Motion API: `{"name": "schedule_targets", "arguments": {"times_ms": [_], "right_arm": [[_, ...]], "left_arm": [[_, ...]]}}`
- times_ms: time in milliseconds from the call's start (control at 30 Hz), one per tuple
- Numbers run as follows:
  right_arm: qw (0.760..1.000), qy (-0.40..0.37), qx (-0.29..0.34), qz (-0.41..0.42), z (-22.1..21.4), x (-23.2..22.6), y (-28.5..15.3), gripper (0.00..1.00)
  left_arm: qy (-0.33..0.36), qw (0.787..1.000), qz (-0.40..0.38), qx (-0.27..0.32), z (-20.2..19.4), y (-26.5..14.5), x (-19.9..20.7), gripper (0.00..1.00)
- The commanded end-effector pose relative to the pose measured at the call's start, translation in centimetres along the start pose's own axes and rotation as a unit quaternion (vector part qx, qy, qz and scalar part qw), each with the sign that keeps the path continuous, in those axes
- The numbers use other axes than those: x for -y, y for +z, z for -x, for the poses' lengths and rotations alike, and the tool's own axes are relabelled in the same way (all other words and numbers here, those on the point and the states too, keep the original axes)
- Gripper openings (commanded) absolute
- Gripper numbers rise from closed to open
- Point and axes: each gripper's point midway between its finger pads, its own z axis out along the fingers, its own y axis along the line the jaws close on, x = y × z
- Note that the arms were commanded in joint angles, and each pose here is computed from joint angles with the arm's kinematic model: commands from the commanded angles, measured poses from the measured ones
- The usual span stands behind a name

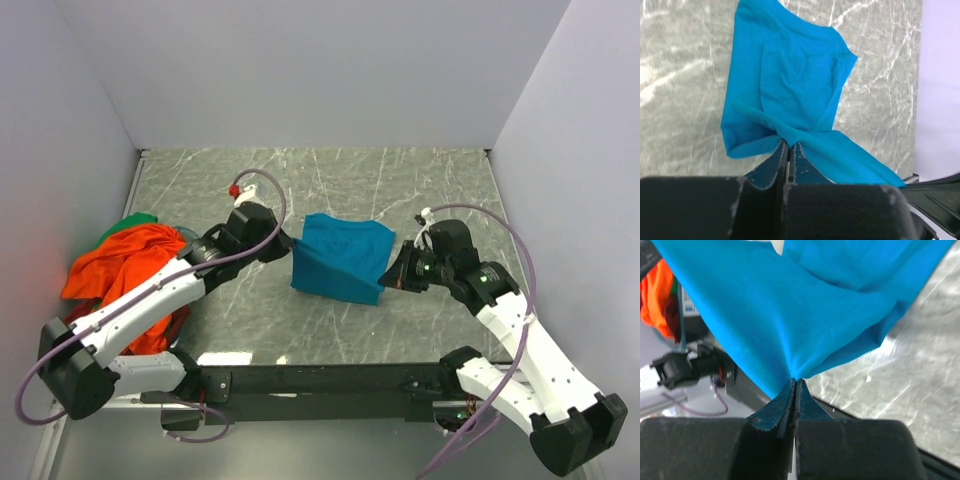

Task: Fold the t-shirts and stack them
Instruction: Fold the tshirt

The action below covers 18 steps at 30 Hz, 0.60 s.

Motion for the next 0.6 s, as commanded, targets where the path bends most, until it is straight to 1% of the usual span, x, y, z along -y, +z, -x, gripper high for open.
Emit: {"name": "schedule_targets", "arguments": {"times_ms": [0,100,233,433,567], "right_arm": [[0.997,-0.022,0.066,-0.018,4.1,-0.7,-0.6,0.0],[0.996,-0.021,0.075,-0.036,5.2,-0.3,-0.5,0.0],[0.997,-0.013,0.064,-0.045,5.8,0.4,0.4,0.0],[0.998,0.006,0.052,-0.037,6.8,1.4,1.5,0.0],[0.999,0.009,0.038,-0.015,7.0,1.0,2.1,0.0]], "left_arm": [[0.012,0.998,-0.036,0.044,3.7,0.1,2.9,0.0],[0.017,0.999,-0.033,0.04,4.1,1.1,3.0,0.01],[0.019,0.999,-0.028,0.035,4.9,2.4,3.2,0.01],[0.021,0.999,-0.006,0.032,5.9,4.2,2.8,0.0],[0.019,0.999,0.001,0.034,6.2,4.8,2.5,0.01]]}}
